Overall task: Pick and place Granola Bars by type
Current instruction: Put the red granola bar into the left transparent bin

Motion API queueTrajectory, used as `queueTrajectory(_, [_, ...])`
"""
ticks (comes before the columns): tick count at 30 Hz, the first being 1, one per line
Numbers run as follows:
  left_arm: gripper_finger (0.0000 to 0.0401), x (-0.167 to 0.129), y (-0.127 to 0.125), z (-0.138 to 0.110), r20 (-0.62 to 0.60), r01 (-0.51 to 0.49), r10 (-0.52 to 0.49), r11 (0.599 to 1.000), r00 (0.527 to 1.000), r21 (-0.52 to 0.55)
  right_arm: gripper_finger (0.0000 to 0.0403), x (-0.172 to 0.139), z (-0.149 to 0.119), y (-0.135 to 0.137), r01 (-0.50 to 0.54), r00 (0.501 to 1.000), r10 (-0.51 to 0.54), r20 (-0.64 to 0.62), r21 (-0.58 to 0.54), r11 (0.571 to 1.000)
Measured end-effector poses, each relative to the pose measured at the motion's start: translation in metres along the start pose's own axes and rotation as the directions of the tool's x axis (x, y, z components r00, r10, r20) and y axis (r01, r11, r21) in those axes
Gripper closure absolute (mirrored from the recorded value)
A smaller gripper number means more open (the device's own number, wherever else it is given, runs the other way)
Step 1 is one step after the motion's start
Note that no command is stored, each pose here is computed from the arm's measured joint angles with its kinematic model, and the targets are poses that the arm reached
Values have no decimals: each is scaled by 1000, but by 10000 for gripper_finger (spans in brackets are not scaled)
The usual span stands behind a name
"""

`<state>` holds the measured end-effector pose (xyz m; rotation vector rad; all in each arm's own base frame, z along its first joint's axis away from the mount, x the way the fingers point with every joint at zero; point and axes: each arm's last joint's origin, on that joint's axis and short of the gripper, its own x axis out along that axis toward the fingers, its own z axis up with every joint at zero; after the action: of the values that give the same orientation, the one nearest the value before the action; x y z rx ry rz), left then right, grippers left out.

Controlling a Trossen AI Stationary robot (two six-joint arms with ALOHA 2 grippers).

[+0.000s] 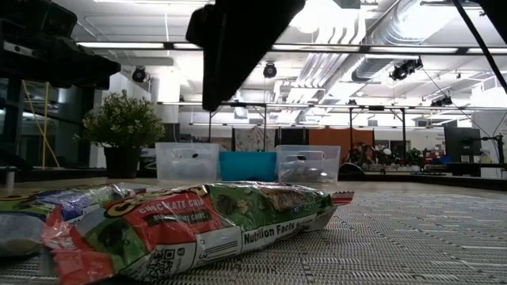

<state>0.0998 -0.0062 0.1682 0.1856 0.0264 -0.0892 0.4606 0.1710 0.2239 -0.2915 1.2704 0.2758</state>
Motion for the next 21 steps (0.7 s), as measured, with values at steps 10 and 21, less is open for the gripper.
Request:
queueTrajectory(10, [400, 0, 0, 0, 0, 0, 0, 1000, 1000, 0, 227, 24, 2, 8, -17, 1000, 16, -19, -32, 999])
queueTrajectory(21, [400, 0, 0, 0, 0, 0, 0, 1000, 1000, 0, 227, 51, 1, 11, -44, 998, 43, -53, -28, 999])
